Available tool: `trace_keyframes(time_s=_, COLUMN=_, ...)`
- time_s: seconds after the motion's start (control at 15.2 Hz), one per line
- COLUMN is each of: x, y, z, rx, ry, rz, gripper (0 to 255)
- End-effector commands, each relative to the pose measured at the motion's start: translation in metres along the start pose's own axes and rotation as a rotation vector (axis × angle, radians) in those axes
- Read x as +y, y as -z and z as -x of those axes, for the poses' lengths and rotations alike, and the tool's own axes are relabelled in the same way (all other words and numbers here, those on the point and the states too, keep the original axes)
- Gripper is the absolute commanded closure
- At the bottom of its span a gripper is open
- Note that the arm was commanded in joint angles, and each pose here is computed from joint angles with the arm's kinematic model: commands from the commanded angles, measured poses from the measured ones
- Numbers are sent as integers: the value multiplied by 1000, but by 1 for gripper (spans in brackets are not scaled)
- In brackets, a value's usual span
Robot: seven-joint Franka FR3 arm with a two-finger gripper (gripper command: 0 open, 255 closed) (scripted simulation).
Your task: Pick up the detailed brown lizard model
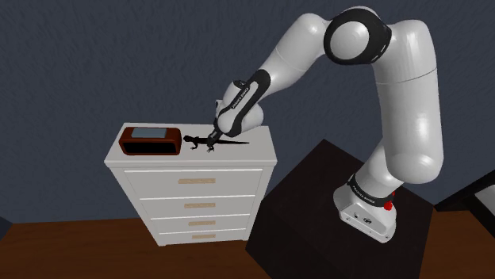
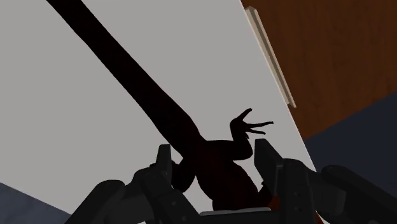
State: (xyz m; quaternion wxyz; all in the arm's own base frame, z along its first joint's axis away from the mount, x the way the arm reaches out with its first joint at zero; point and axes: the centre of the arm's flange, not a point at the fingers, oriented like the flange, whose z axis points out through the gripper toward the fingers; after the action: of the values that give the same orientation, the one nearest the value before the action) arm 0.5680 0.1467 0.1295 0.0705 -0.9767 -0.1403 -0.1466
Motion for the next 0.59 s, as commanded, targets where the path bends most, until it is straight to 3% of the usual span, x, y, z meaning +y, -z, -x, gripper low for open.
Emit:
trace_keyframes(time_s=0.0, x=0, y=11, z=-3, rx=0, ry=0, rz=0, gripper=255)
trace_keyframes(time_s=0.53, x=-5, y=51, z=-16, rx=0, ry=0, rz=0, gripper=255)
